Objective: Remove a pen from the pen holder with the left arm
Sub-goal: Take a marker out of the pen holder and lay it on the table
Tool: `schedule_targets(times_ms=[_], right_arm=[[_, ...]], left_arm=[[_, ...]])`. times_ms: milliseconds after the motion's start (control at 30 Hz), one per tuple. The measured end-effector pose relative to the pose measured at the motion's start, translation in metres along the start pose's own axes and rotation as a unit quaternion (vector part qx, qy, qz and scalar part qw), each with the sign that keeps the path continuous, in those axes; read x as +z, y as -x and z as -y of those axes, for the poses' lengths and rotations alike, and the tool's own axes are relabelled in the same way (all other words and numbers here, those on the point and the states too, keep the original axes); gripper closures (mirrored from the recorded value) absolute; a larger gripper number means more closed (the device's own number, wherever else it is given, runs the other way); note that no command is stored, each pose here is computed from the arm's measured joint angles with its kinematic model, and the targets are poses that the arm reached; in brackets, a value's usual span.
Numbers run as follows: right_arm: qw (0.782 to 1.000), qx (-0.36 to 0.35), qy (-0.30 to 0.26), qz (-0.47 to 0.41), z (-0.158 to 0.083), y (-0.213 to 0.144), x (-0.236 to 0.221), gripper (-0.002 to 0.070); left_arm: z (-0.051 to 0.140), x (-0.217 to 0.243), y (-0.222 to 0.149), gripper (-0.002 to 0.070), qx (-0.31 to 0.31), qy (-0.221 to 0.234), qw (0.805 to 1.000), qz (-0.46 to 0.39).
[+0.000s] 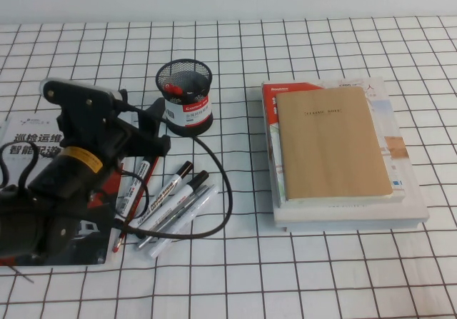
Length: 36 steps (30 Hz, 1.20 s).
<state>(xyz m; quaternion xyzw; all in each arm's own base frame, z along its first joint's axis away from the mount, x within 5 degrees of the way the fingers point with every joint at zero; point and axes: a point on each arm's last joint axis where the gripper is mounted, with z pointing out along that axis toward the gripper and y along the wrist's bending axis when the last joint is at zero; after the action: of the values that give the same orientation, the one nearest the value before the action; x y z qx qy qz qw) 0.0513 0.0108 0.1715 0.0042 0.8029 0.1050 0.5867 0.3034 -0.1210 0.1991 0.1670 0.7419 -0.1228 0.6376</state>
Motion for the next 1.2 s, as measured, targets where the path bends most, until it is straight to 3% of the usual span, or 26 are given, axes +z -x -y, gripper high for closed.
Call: schedule_targets(times_ms=[1200], right_arm=[[1.0, 0.0, 0.0, 0.0, 0.0, 0.0, 0.0, 0.069]], left_arm=[[-0.002, 0.055, -0.008, 0.0228, 0.004, -0.001, 1.0, 0.008]])
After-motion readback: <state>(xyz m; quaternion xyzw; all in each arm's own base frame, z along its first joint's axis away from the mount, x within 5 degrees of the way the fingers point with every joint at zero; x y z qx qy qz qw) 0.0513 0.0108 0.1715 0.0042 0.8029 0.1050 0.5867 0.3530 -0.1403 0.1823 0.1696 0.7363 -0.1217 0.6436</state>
